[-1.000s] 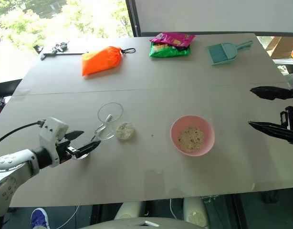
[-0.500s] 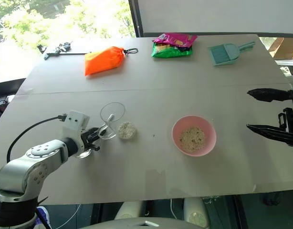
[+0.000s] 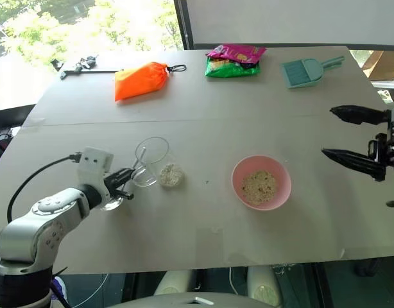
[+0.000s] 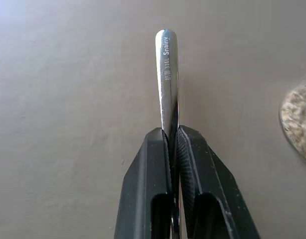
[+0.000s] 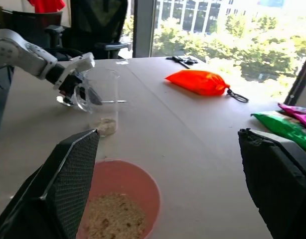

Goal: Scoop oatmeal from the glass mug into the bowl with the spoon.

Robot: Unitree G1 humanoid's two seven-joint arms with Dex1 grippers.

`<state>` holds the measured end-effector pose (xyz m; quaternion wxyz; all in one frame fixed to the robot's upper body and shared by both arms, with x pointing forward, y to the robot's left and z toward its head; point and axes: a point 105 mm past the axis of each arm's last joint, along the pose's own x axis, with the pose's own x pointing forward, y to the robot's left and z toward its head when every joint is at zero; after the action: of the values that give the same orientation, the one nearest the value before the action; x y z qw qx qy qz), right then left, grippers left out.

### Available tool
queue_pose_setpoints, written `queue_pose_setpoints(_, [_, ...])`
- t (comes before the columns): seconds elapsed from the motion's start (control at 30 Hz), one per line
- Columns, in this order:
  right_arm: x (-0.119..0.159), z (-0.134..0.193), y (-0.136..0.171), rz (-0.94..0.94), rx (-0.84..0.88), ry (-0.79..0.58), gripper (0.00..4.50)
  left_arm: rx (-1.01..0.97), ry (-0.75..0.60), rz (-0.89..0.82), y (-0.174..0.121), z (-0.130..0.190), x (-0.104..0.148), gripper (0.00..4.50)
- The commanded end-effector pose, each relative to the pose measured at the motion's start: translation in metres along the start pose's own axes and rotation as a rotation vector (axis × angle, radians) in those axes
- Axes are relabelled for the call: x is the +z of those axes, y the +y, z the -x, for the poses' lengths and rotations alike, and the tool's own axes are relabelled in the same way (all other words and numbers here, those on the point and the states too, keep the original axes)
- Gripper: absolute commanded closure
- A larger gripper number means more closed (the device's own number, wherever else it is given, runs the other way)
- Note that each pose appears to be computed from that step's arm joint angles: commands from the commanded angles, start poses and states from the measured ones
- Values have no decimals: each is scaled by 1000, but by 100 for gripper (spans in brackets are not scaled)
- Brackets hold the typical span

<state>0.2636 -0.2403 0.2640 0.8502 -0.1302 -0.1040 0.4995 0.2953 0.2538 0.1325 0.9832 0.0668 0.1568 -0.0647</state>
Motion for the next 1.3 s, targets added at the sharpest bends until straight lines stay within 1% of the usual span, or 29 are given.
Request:
queue_pose_setpoints(0.03, [18,-30,-4,56,-48,1,0,120,-334,-129,31,16,89,446])
queue_pose_setpoints(0.07, [20,-43,-8,21,-78,33,0,95,-436,-193,26,21,118,446])
queue_pose_setpoints(0.1, [23,-57,-12,6,-113,48,0,62,-520,-239,18,27,142,446])
queue_pose_setpoints(0.13, [25,-65,-15,-2,-141,56,0,40,-568,-264,13,30,156,446])
queue_pose_setpoints(0.2, [36,-95,-11,-93,-74,23,0,-39,-668,-361,-8,36,184,446])
queue_pose_setpoints(0.27, [52,-128,-14,-174,-78,-50,0,-152,-746,-461,-35,40,203,446])
queue_pose_setpoints(0.3, [61,-144,-16,-213,-88,-88,0,-205,-772,-514,-48,42,209,446])
queue_pose_setpoints(0.4, [75,-174,-16,-323,-106,-139,0,-290,-819,-598,-69,42,217,446])
queue_pose_setpoints(0.43, [77,-179,-18,-357,-114,-149,0,-305,-827,-609,-73,41,217,446])
queue_pose_setpoints(0.5, [84,-190,-22,-503,-106,-196,0,-360,-845,-636,-84,40,217,446])
queue_pose_setpoints(0.57, [86,-197,-21,-567,-91,-206,0,-382,-864,-634,-89,39,219,446])
queue_pose_setpoints(0.73, [93,-208,-13,-626,-40,-226,0,-415,-886,-654,-97,39,217,446])
queue_pose_setpoints(0.97, [101,-218,2,-649,39,-249,0,-441,-899,-634,-107,39,214,446])
queue_pose_setpoints(1.13, [105,-222,15,-652,108,-244,0,-458,-899,-634,-112,40,211,446])
queue_pose_setpoints(1.3, [107,-220,16,-657,116,-253,0,-480,-904,-633,-118,41,211,446])
